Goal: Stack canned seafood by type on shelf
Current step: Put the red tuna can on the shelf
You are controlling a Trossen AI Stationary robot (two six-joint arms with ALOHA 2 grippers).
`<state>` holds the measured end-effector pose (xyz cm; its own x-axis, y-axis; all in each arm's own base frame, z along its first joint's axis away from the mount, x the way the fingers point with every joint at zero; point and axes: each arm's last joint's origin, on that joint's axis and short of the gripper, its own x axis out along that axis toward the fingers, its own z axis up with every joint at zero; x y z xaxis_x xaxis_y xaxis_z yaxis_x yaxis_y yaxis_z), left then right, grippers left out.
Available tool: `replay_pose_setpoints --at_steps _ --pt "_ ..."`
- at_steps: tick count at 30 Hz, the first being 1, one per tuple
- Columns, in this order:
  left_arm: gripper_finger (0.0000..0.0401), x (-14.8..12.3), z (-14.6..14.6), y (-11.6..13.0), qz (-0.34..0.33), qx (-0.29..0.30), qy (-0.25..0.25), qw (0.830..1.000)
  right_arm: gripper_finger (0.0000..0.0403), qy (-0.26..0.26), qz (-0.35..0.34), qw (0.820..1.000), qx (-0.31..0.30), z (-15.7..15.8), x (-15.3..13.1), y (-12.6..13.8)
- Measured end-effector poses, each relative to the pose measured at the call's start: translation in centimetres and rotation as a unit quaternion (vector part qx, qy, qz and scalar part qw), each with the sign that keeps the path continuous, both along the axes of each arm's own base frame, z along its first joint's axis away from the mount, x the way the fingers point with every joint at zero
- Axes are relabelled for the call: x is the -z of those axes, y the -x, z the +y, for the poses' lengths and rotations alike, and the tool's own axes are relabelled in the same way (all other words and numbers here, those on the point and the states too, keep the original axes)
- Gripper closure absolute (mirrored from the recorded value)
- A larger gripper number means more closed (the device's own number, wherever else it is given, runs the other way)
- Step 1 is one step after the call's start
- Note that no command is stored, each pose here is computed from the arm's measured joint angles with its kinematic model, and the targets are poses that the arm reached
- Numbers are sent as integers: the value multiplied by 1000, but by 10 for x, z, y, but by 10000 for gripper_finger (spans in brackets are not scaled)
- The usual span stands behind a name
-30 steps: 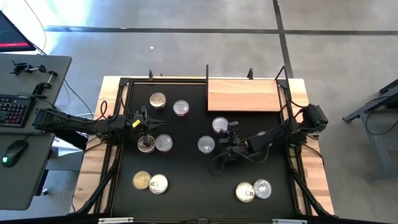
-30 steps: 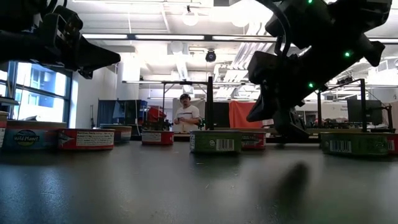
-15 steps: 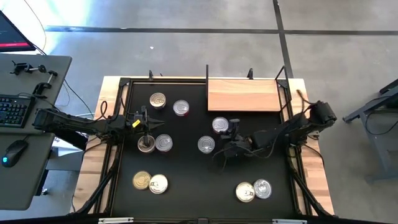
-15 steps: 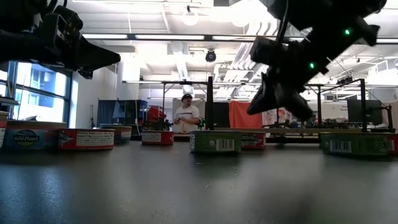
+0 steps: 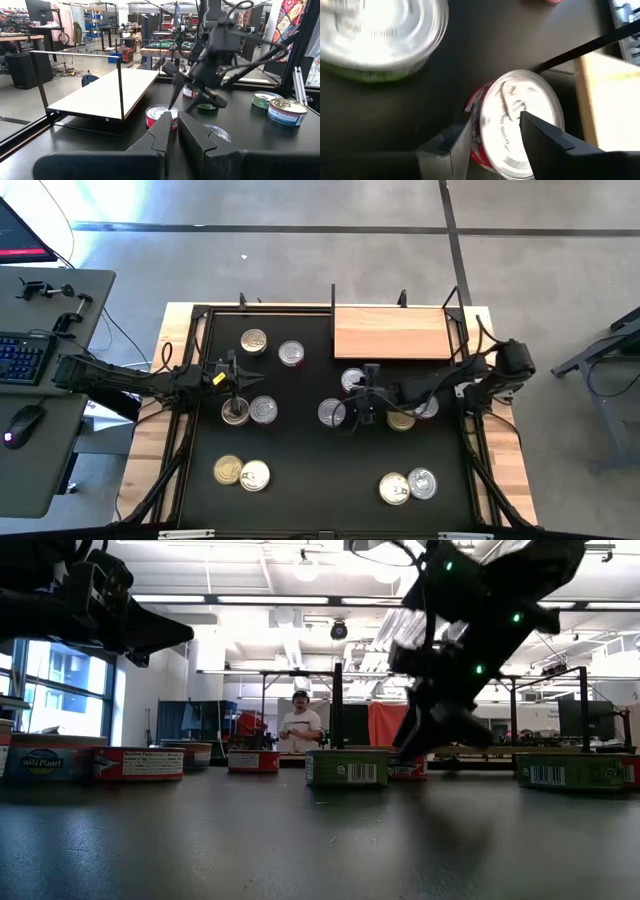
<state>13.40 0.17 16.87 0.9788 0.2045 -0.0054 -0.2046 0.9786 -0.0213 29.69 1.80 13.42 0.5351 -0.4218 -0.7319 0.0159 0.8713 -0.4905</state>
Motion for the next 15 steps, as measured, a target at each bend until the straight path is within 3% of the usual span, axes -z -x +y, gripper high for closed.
replay_pose_setpoints --at_steps 10,15 --pt "381 0 0 0 1 0 0 1000 386 98 65 993 7 1 38 -7" --pt "381 0 0 0 1 0 0 1000 392 143 66 987 22 13 45 -4"
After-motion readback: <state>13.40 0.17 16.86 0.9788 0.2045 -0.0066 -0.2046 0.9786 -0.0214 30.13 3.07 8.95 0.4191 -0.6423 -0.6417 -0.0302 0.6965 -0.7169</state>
